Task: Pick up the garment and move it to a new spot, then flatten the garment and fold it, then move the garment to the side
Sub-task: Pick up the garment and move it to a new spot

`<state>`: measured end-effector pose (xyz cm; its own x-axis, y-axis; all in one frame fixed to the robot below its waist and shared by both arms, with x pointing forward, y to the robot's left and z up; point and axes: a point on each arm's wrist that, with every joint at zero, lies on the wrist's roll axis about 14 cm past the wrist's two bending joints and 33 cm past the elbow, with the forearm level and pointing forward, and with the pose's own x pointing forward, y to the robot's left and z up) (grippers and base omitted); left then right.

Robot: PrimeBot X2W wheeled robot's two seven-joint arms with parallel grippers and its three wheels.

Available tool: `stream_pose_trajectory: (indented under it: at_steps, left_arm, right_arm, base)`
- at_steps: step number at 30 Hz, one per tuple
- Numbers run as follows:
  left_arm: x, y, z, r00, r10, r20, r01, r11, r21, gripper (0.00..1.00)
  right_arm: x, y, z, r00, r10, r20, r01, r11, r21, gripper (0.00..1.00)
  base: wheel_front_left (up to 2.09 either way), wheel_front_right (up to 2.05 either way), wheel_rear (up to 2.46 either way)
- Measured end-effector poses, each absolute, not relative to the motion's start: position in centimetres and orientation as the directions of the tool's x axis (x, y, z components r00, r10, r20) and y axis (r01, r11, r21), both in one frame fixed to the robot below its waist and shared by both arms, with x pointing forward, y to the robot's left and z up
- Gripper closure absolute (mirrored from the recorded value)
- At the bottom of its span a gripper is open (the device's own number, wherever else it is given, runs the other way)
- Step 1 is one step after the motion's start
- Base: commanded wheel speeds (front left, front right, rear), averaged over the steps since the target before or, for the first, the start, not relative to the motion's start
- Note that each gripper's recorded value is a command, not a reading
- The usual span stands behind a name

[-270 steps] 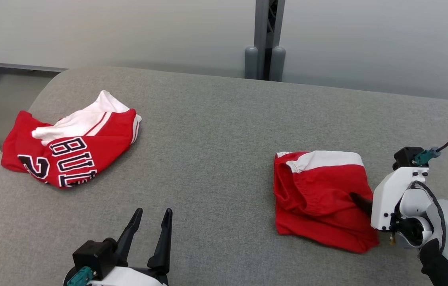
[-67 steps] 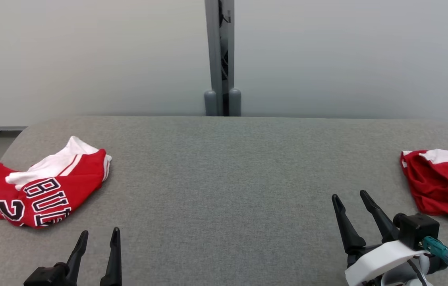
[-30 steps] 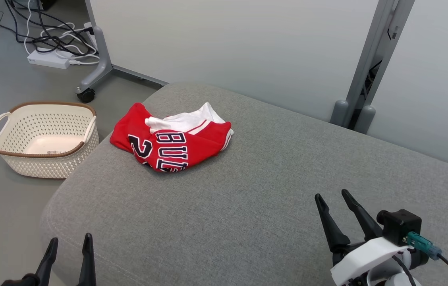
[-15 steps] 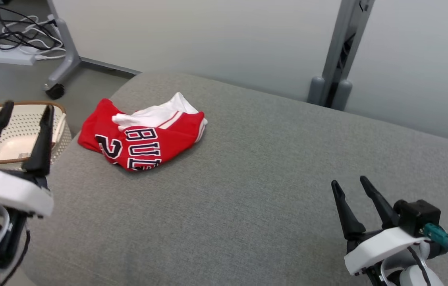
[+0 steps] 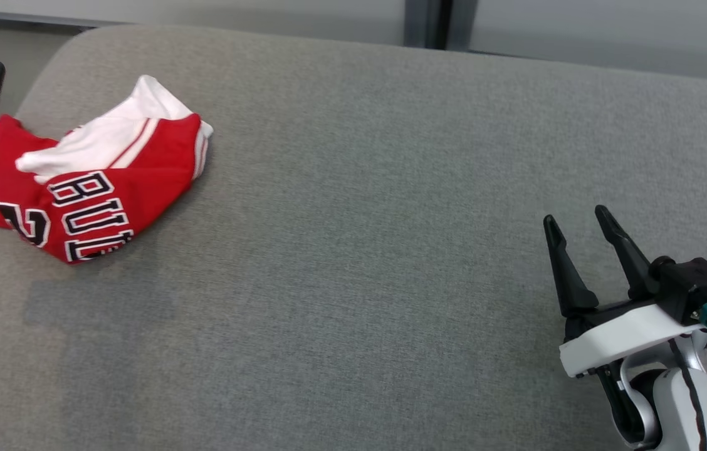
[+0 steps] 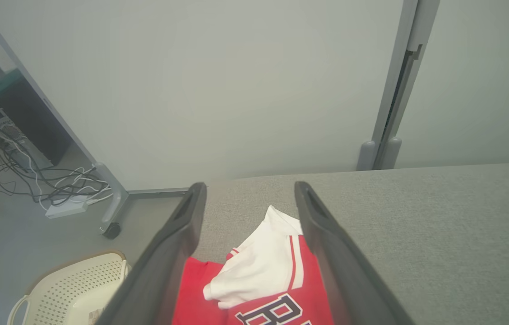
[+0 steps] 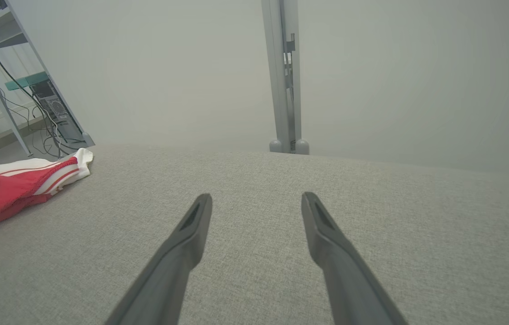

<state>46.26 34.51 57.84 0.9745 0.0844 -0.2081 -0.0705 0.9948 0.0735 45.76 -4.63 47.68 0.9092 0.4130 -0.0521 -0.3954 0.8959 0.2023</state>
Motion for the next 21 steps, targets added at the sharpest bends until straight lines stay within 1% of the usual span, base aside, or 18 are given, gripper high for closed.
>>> stream_pose_trajectory:
  at_steps: [5, 10, 17, 21]
  left_arm:
    - [50.3, 33.4, 52.1, 0.938, 0.047, -0.344, -0.027, 0.998, 0.062, 0.0]
    - [52.5, 31.9, 46.2, 0.89, 0.008, -0.457, 0.005, 1.0, 0.028, 0.0]
    - [52.3, 30.9, 38.8, 0.79, -0.013, -0.613, 0.001, 1.0, -0.021, 0.0]
    - [51.3, 31.4, 36.7, 0.727, -0.007, -0.686, -0.021, 0.999, -0.032, 0.0]
  right_arm:
    - [46.8, -7.2, 45.3, 0.931, 0.35, -0.102, -0.327, 0.925, 0.194, 0.0]
    - [47.2, -9.5, 42.8, 0.942, 0.294, -0.164, -0.265, 0.948, 0.176, 0.0]
    - [47.4, -10.8, 40.3, 0.939, 0.261, -0.224, -0.229, 0.96, 0.162, 0.0]
    - [47.6, -10.8, 40.0, 0.936, 0.263, -0.233, -0.231, 0.96, 0.156, 0.0]
  base:
    - [0.0, 0.0, 0.0]
    - [0.0, 0.0, 0.0]
    - [0.0, 0.0, 0.0]
    - [0.0, 0.0, 0.0]
